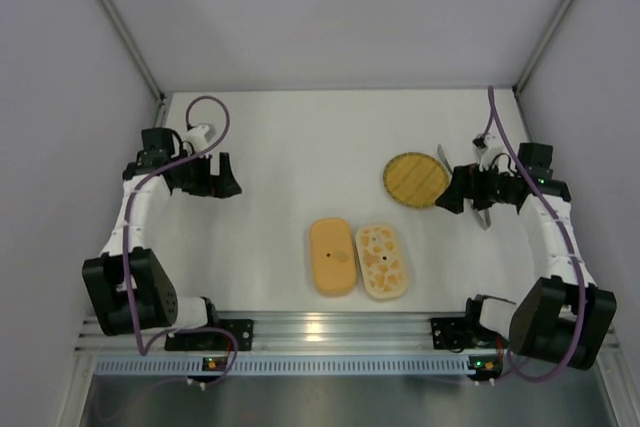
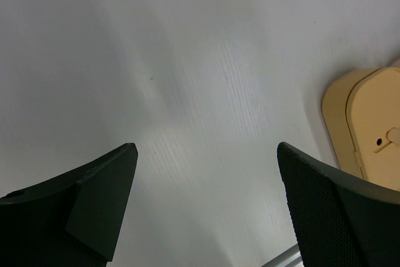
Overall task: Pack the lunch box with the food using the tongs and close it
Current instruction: Reset both arms
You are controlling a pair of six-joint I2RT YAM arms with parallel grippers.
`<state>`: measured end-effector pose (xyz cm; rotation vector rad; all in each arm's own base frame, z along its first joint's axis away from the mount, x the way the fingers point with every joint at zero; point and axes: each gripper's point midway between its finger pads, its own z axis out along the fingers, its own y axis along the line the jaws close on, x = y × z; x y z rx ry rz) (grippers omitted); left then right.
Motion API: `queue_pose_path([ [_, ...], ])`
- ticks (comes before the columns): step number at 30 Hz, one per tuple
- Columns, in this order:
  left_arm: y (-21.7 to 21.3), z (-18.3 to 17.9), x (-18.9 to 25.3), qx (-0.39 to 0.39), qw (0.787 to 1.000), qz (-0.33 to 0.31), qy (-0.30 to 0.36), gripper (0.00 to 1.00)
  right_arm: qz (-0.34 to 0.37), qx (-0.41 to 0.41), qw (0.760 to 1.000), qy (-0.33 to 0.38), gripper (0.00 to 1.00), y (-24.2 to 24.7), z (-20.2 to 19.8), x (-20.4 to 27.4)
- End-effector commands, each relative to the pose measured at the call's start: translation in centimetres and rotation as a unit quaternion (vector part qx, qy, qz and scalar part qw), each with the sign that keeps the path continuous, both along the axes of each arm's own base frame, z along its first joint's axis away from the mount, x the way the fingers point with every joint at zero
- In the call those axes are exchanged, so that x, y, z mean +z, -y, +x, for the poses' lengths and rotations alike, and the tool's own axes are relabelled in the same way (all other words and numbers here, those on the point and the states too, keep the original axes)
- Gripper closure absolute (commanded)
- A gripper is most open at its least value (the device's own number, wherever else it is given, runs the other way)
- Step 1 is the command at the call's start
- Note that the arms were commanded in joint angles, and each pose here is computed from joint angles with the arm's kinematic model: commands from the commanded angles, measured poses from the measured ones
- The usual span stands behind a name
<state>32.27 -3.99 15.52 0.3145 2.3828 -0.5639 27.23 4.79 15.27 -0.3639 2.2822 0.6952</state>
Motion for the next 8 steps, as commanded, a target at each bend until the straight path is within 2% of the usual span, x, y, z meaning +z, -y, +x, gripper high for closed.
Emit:
queue_pose_path([
  [1, -1.3, 0.4, 0.1, 0.011, 1.0, -0.005, 0.029, 0.02, -0.027, -0.032, 0.998, 0.039, 0.01, 1.8, 2.5, 0.2],
  [8, -3.7, 0.1, -1.9, 0.049, 0.998, 0.034, 0.032, 0.02, -0.044, -0.042, 0.997, 0.047, 0.01, 2.7, 2.8, 0.1],
])
